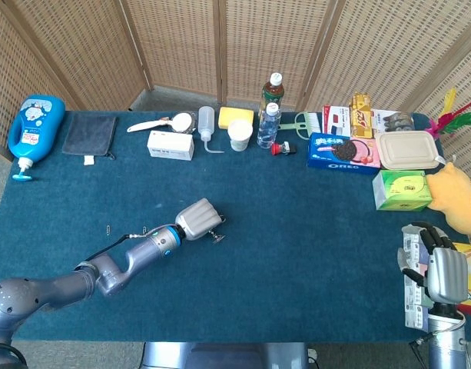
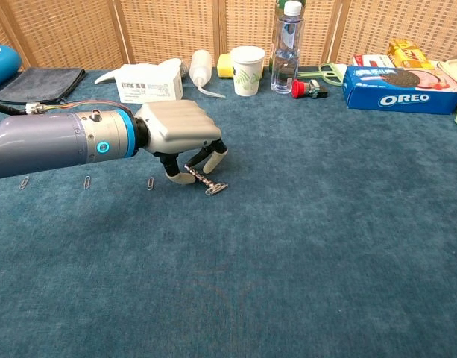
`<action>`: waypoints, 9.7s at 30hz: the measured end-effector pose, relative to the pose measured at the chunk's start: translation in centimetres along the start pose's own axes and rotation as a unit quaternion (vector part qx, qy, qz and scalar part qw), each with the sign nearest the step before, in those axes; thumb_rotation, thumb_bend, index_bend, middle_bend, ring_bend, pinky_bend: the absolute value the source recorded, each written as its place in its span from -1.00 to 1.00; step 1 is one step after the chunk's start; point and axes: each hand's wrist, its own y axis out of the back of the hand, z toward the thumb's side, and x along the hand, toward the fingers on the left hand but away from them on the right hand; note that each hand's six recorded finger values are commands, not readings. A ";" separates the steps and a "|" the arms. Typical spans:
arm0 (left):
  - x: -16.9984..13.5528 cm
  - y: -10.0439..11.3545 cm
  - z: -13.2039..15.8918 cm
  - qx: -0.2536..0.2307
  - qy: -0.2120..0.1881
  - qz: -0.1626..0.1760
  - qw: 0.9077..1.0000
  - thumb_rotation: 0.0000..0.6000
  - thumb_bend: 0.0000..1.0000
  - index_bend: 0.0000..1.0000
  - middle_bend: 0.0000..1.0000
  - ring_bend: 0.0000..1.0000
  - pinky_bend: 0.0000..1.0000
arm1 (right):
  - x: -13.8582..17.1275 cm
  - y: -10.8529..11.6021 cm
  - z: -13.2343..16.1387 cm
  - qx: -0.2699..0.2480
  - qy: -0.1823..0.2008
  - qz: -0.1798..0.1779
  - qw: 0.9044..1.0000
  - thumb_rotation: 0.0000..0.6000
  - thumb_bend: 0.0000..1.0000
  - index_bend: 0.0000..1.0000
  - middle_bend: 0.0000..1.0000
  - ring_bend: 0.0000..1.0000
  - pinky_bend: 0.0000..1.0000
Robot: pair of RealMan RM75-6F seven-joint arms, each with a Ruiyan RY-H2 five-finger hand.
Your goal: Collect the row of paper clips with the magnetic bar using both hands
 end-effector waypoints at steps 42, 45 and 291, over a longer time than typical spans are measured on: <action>-0.7 0.3 -1.4 -0.005 0.018 -0.005 1.000 1.00 0.26 0.25 0.37 0.50 0.49 | 0.0 0.5 0.0 -0.026 0.004 -0.009 1.000 1.00 -0.15 -0.22 -0.30 -0.44 -0.17; -1.0 0.7 -1.8 -0.006 0.020 0.001 1.000 1.00 0.27 0.26 0.40 0.52 0.49 | -0.1 0.4 0.1 -0.026 0.006 -0.009 1.000 1.00 -0.15 -0.22 -0.30 -0.44 -0.17; -20.9 -2.0 -18.3 0.022 0.227 -0.076 0.971 1.00 0.31 0.33 0.50 0.61 0.50 | -1.6 -1.9 2.8 -0.045 0.037 0.020 0.998 1.00 -0.15 -0.23 -0.29 -0.42 -0.17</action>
